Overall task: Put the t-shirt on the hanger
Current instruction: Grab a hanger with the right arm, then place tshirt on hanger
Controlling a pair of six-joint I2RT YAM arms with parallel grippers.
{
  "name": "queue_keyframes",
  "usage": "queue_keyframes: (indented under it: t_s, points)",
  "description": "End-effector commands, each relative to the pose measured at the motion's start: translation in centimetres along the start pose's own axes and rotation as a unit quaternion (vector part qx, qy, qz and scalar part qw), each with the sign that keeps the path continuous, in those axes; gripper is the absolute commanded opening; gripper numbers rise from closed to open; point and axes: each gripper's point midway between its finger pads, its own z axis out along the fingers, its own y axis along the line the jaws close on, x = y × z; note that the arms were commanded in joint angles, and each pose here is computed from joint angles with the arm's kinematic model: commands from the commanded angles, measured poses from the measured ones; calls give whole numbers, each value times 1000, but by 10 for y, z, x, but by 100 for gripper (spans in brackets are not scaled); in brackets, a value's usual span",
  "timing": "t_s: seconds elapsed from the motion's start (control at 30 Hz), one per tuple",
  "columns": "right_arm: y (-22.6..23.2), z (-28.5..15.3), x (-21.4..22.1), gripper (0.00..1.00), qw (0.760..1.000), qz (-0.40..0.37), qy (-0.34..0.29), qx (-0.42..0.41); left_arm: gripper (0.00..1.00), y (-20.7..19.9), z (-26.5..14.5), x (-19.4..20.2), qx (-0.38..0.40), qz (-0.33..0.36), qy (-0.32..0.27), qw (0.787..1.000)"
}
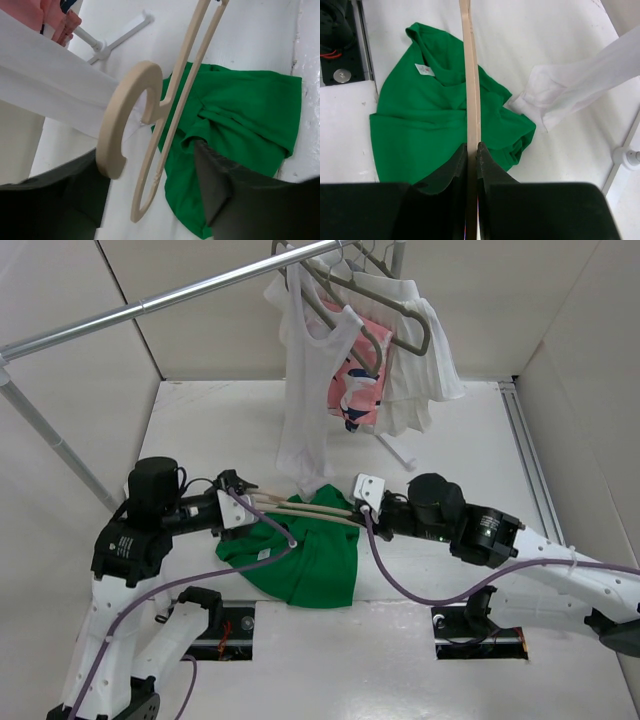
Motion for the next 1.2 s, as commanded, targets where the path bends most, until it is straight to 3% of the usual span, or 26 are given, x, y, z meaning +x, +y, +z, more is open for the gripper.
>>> queue_keyframes:
  t_s: [0.0, 0.07, 0.2, 0.37, 0.5, 0.53, 0.57, 0.67, 0.73, 0.93, 1.17]
  points:
    - [-6, -3, -36, 0, 998, -8, -65, 4, 52, 0, -2, -12, 0, 31, -23, 999]
    - [-4, 0, -36, 0, 998, -8, -65, -2, 21, 7, -1, -21, -11, 17, -38, 999]
    - [-1, 5, -32, 0, 998, -8, -62, -9, 26, 7, -6, -33, -20, 19, -54, 998]
    - [1, 12, -26, 0, 998, -7, -54, -16, 0, 4, -9, -32, -26, 10, -52, 998]
    - [3, 20, -19, 1, 999, -9, -36, -22, 0, 6, -11, -32, -37, 11, -50, 998]
    - [2, 25, -18, 14, 999, -13, -28, -24, 0, 6, -11, -32, -37, 11, -50, 998]
    - [6, 31, -16, 53, 999, -16, -18, -39, 0, 5, -11, -30, -34, 11, -47, 998]
    - [4, 37, -25, 77, 998, -43, -15, -52, 0, 1, -9, -24, -25, 12, -39, 999]
    - [1, 40, -37, 82, 996, -59, -21, -56, 0, -3, -9, -23, -16, 29, -39, 999]
    - [-8, 67, -87, 83, 988, -126, -61, -69, 0, -8, -8, -25, -1, 46, -48, 998]
    - [5, 122, -67, 81, 981, -150, -8, -126, 0, -10, -7, -18, 8, 61, -35, 997]
